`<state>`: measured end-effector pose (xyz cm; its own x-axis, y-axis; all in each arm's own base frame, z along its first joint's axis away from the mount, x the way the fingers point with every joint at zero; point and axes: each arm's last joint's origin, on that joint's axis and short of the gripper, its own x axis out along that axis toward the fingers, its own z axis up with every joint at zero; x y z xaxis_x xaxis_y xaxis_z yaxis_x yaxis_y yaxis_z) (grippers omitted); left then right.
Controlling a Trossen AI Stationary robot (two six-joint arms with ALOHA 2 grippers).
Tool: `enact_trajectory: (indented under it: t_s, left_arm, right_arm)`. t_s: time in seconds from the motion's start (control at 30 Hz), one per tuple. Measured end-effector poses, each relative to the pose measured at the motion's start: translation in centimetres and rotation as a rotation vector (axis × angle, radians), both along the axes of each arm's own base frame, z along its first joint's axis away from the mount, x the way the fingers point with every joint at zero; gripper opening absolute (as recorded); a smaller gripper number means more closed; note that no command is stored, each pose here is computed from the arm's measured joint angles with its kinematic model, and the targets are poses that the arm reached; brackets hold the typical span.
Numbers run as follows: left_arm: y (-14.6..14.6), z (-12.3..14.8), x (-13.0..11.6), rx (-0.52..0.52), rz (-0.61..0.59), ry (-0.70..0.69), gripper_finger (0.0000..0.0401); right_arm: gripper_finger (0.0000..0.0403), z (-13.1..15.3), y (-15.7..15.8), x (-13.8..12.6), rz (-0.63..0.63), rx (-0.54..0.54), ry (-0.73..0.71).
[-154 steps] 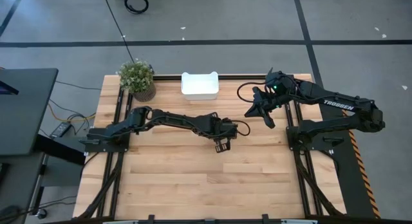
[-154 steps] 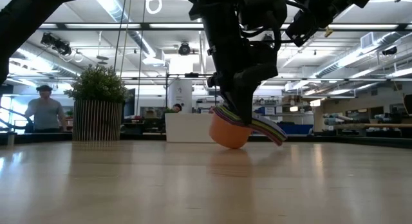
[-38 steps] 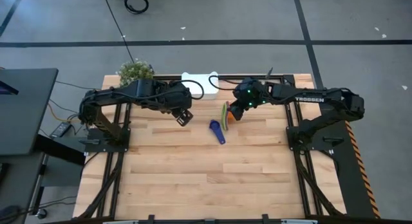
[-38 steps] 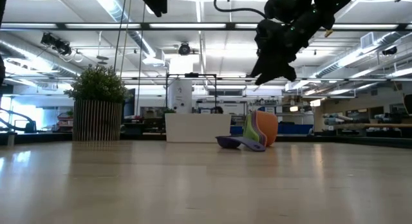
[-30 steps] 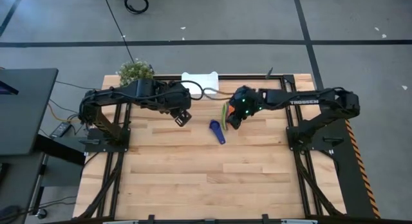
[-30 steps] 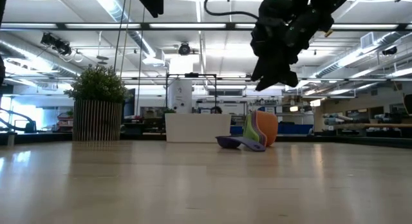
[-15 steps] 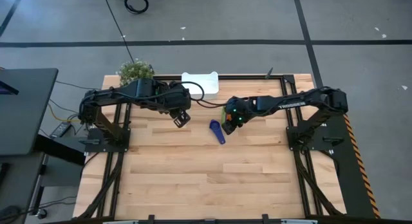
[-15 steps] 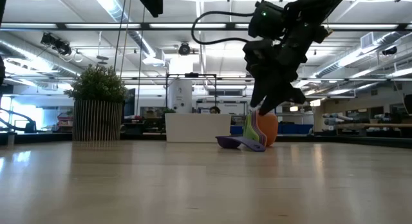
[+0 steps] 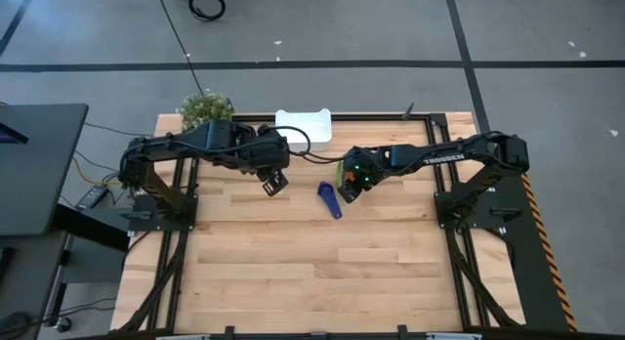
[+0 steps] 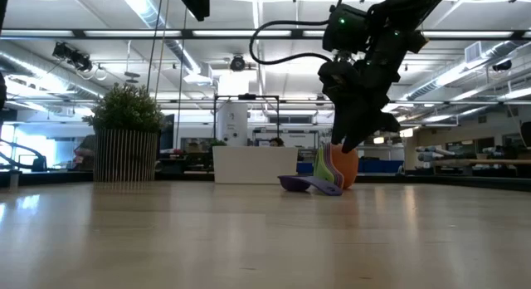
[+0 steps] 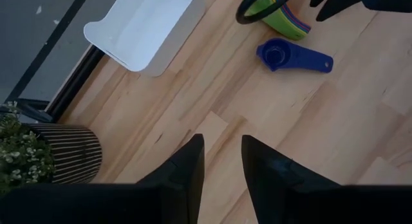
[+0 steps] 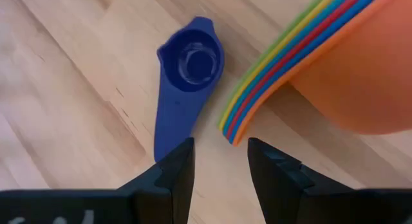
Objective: Nest measuring cups in basket
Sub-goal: Adjust the nested measuring cups
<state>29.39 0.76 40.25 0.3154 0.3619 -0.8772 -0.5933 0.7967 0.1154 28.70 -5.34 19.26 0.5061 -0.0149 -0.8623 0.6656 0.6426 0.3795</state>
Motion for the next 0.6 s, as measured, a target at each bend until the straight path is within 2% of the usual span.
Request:
enact_trajectory:
  t_s: [0.6]
  left_arm:
    - [0.0,0.0,0.1,0.000,-0.001,-0.008,0.0112]
  right_arm:
    - [0.0151,-2.3,-0.5,1.3,-0.052,-0.004,0.029]
